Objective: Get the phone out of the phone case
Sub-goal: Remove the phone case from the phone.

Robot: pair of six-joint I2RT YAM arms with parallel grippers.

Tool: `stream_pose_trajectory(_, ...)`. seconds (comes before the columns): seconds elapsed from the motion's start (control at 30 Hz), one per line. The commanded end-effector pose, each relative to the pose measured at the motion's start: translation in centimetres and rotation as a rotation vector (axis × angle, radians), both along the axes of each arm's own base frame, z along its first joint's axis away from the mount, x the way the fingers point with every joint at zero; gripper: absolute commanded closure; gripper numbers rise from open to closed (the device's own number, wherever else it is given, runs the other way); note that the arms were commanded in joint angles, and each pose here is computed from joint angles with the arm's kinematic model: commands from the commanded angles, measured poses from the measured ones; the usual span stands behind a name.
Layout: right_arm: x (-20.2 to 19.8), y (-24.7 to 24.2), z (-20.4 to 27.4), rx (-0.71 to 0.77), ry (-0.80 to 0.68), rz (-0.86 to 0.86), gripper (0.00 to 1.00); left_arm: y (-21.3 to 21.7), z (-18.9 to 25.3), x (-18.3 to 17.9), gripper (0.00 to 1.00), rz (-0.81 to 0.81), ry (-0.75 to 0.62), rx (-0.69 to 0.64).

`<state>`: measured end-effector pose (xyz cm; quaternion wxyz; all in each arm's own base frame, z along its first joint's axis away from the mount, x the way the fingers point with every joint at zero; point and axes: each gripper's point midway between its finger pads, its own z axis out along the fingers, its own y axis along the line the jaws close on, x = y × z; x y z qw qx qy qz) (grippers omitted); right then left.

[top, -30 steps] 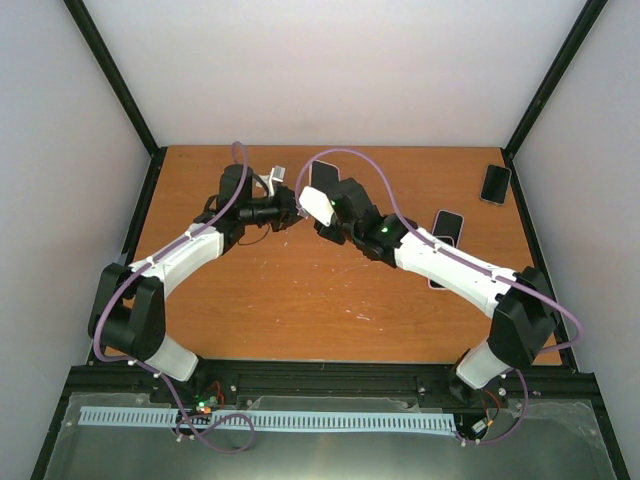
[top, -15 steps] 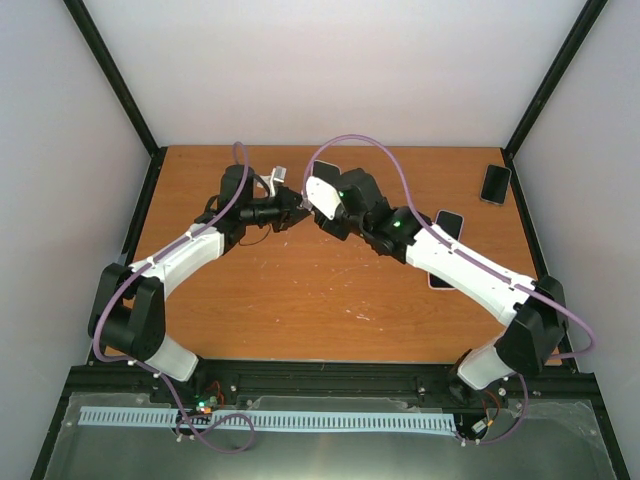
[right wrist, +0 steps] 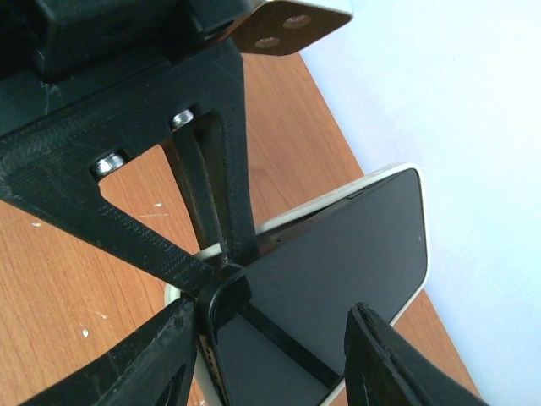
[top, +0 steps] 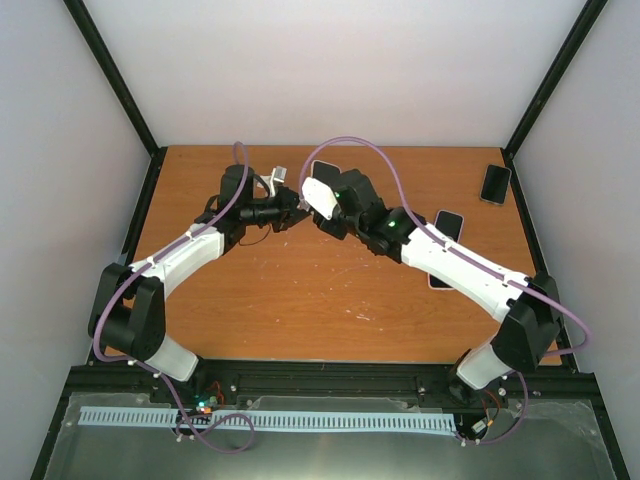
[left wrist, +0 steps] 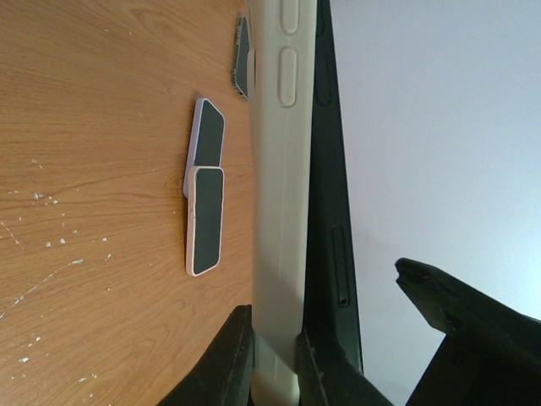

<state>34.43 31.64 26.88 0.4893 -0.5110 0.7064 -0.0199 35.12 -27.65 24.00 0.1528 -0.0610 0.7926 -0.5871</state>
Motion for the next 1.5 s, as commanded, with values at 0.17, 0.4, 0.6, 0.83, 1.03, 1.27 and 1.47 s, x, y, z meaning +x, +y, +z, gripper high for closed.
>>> stream_pose_trajectory(0.17, 0.7, -0.1, -1.9, -0.065, -0.016, -0.011, 0.49, -1.2, 5.5, -1.1, 0.99, -0.092, -0.177, -0.088)
stream_pose_trajectory(0.4, 4.1, -2.7, -2.1, -0.151, -0.198, -0.147, 0.56, -1.9, 6.4, -2.3, 0.99, -0.145, -0.175, -0.126)
stream_pose_trajectory(0.6, 4.9, -3.1, -1.2, -0.141, -0.309, -0.177, 0.56, -2.1, 6.3, -2.7, 0.99, -0.167, -0.154, -0.145)
stream_pose_trajectory(0.83, 5.2, -3.2, -0.5, -0.144, -0.43, -0.173, 0.56, -2.3, 5.8, -3.1, 0.99, -0.187, -0.129, -0.162)
stream_pose_trajectory(1.03, 5.5, -2.6, -0.8, -0.136, -0.461, -0.156, 0.53, -2.8, 5.9, -3.6, 0.99, -0.215, -0.13, -0.171)
stream_pose_trajectory(1.27, 6.3, -2.1, -0.3, -0.117, -0.494, -0.156, 0.52, -2.9, 5.9, -4.1, 1.0, -0.23, -0.127, -0.176)
stream_pose_trajectory(1.47, 6.9, -1.6, 1.0, -0.074, -0.533, -0.163, 0.52, -3.1, 5.9, -4.4, 0.99, -0.245, -0.12, -0.184)
